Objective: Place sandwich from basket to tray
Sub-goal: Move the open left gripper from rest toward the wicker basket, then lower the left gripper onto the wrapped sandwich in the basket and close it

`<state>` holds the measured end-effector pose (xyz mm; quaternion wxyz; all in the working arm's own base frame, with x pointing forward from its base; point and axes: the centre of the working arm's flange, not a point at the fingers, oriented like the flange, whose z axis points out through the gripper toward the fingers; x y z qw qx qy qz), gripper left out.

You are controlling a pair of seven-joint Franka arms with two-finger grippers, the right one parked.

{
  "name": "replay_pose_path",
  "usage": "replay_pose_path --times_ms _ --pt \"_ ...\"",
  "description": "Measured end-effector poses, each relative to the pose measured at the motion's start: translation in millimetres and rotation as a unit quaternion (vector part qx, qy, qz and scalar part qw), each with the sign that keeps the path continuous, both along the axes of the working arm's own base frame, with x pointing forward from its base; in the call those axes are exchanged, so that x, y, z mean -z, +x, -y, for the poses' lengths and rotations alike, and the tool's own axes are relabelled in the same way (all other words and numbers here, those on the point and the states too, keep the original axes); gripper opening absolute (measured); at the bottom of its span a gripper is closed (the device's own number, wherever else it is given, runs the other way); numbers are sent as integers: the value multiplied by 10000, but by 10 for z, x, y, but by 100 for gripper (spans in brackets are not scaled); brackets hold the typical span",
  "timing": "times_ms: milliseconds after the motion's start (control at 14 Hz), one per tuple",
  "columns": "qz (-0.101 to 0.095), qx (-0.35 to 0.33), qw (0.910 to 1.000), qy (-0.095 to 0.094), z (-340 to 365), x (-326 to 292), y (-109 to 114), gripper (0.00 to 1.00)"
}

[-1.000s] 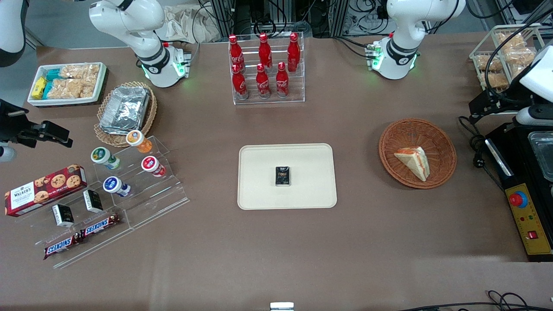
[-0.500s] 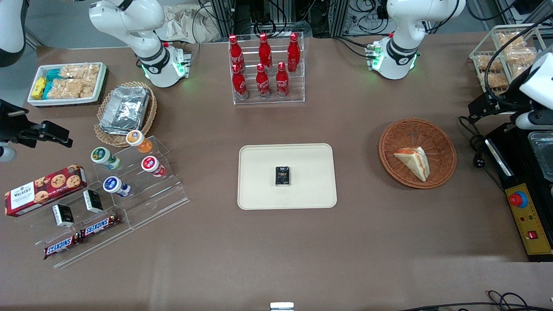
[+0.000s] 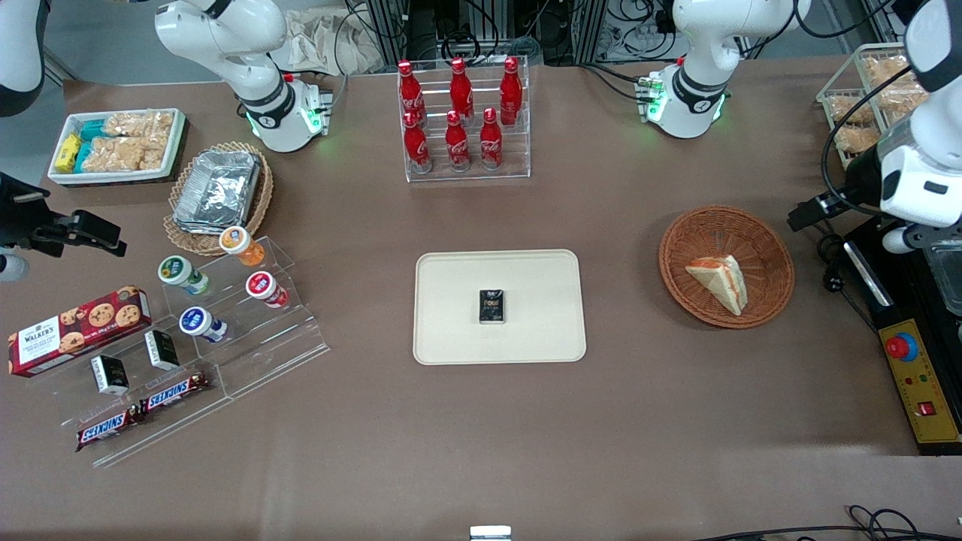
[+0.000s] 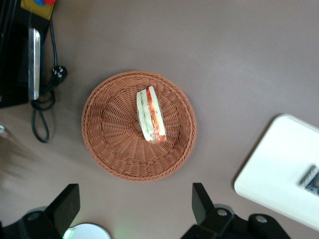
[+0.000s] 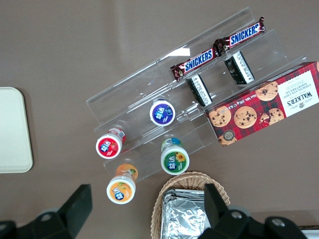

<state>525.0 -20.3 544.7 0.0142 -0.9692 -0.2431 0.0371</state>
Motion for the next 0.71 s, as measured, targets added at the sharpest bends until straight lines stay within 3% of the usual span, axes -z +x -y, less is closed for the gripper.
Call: replay_pose_path --times_ms 286,714 --pt "117 -809 9966 89 -8 813 -151 100" --pt "101 -1616 9867 145 -4 1630 -317 100"
